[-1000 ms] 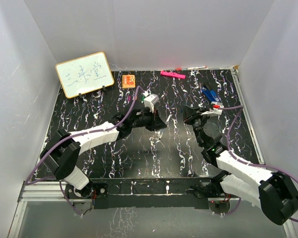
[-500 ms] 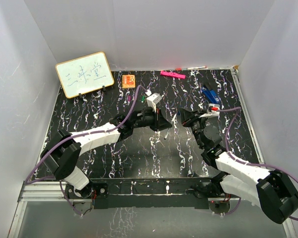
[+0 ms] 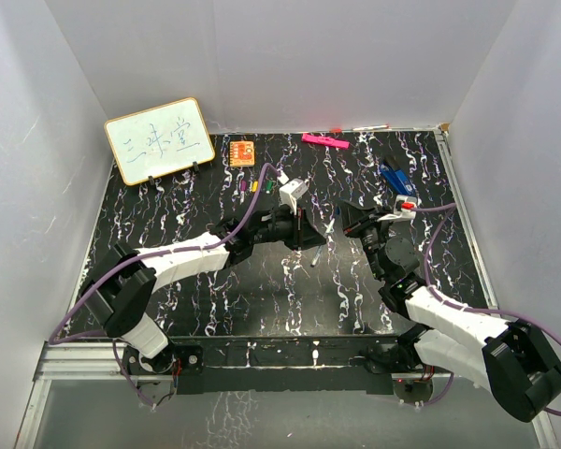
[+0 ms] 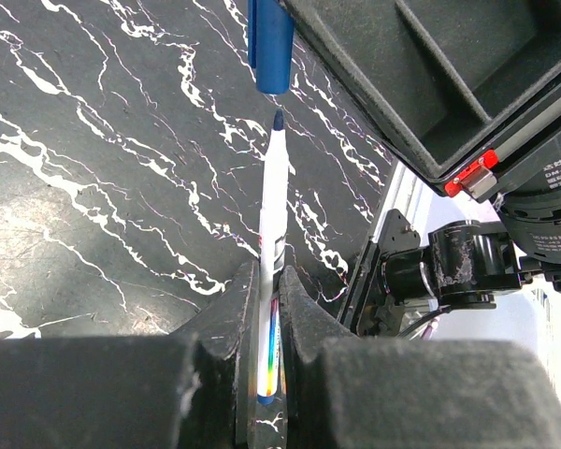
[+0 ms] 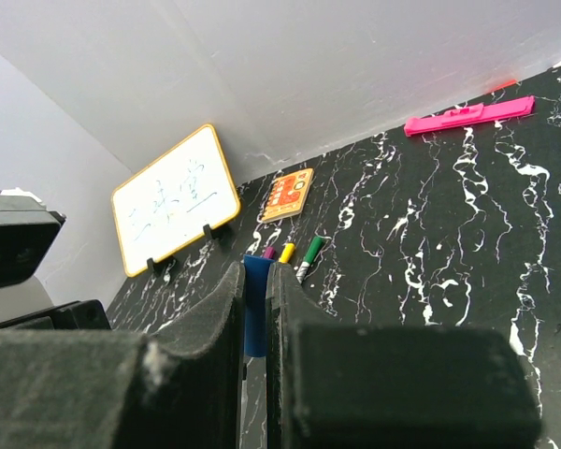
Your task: Insert the pens into the pen caps
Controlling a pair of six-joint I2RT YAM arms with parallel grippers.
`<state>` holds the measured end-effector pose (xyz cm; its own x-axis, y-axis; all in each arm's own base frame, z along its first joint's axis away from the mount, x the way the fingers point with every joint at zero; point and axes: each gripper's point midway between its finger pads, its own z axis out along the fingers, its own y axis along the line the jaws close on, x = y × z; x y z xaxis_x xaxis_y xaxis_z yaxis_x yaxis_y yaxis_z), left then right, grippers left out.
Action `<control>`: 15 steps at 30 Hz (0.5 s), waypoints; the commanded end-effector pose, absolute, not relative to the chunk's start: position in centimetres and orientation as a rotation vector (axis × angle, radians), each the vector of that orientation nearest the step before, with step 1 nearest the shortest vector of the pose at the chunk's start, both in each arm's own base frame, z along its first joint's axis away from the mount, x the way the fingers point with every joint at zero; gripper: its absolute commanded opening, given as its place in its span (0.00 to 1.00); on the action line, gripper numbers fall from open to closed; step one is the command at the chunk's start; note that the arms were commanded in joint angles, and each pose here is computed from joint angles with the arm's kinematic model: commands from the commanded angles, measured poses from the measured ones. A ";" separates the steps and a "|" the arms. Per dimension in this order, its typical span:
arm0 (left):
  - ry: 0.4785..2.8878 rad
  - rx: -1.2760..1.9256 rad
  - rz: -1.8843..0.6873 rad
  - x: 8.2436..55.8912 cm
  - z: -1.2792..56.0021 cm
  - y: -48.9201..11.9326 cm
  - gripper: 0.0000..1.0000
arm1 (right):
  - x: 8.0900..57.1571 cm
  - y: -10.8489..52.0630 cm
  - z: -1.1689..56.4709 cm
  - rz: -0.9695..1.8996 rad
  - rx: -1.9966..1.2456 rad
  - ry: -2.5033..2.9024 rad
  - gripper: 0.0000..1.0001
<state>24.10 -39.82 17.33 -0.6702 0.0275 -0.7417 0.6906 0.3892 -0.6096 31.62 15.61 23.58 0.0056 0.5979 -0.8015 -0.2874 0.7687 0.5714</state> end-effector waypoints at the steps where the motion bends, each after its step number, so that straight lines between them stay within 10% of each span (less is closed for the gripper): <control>1: 1.946 0.629 -1.345 24.0 18.8 -40.5 0.00 | 31.6 15.6 26.8 0.759 0.294 1.304 0.00; 15: 1.945 0.605 -1.337 24.5 18.7 -40.7 0.00 | 31.3 15.9 26.2 0.786 0.297 1.327 0.00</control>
